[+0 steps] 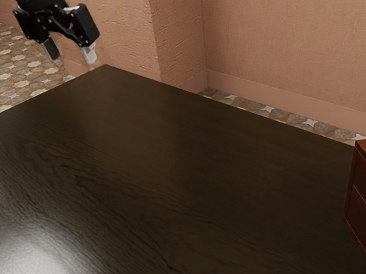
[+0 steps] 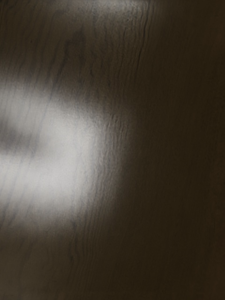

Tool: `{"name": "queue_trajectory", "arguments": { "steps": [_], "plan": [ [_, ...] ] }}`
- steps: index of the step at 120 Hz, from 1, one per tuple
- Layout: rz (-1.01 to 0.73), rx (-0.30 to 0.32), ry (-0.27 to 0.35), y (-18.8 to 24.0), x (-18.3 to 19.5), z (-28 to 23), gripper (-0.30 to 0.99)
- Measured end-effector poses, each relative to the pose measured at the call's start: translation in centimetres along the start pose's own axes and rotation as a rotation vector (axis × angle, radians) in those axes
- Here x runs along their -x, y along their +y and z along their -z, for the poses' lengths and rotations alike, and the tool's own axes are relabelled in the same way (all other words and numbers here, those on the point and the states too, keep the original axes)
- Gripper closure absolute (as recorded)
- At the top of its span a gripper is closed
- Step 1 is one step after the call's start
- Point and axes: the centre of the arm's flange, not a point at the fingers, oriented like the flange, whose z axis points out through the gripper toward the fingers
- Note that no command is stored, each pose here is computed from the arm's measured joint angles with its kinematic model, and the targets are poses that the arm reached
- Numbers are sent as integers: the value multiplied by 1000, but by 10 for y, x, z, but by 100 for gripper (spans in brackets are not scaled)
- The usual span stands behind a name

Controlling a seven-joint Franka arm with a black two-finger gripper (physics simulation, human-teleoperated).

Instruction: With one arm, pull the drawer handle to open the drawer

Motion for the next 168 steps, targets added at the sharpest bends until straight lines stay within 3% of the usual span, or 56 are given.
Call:
{"name": "queue_trajectory", "arguments": {
  "steps": [11,34,52,66,93,138,168],
  "plan": [
    [42,19,24,15,5,14,2],
    [196,54,-59,93,-7,-27,2],
    [195,99,-116,202,5,-58,2],
    [263,121,-177,242,11,-116,2],
    [422,212,-136,277,13,-167,2],
    [533,373,-43,337,38,-175,3],
    [594,416,-35,356,37,-193,3]
  ]
}}
